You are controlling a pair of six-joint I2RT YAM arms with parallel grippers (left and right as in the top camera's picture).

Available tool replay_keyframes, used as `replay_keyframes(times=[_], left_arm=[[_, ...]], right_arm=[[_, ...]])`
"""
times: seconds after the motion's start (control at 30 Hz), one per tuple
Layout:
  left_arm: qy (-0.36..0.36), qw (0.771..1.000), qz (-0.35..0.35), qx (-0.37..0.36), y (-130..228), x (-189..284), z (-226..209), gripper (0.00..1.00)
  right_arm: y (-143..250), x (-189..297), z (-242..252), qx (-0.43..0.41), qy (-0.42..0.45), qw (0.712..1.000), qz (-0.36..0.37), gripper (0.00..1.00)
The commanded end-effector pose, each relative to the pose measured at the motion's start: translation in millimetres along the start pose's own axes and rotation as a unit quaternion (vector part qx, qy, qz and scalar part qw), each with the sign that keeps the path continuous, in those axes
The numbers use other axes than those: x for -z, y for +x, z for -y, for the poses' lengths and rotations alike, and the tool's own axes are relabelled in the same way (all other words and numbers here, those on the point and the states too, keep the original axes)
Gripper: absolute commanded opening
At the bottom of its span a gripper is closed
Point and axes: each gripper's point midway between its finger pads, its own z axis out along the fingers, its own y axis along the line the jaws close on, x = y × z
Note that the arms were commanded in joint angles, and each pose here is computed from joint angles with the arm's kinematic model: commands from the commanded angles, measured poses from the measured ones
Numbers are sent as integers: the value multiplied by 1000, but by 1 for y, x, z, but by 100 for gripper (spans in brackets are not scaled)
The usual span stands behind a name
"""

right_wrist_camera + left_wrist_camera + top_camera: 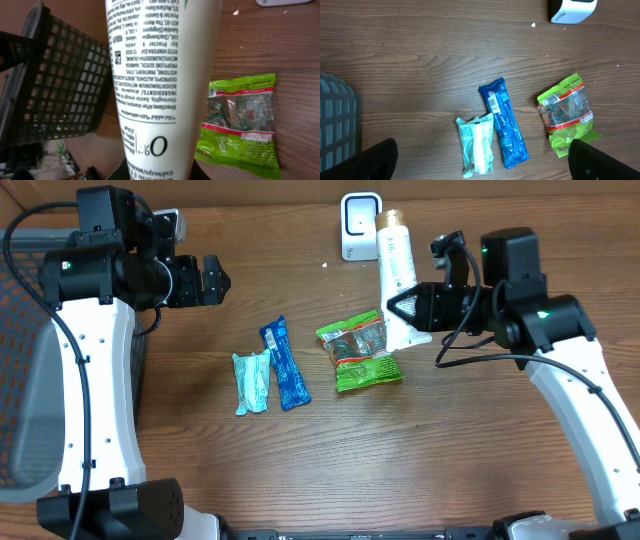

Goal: Scan the item barcode
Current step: 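Lift the white tube and carry it up to the white scanner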

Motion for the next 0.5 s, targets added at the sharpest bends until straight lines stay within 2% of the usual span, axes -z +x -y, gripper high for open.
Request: replay_keyframes(times=[0.0,0.23,0.33,0.47], left_arm=[[8,1000,1,-10,-2,-2,2,100],[8,1000,1,-10,-2,-2,2,100],[8,1000,1,-10,-2,-2,2,100],[8,1000,0,-10,-2,-2,2,100]], right_arm=[[-16,-6,-3,29,34,999,25,4],[-33,-26,47,50,223,971,73,3],[-44,-25,46,52,245,965,83,3],[-82,-9,35,70,274,953,105,3]])
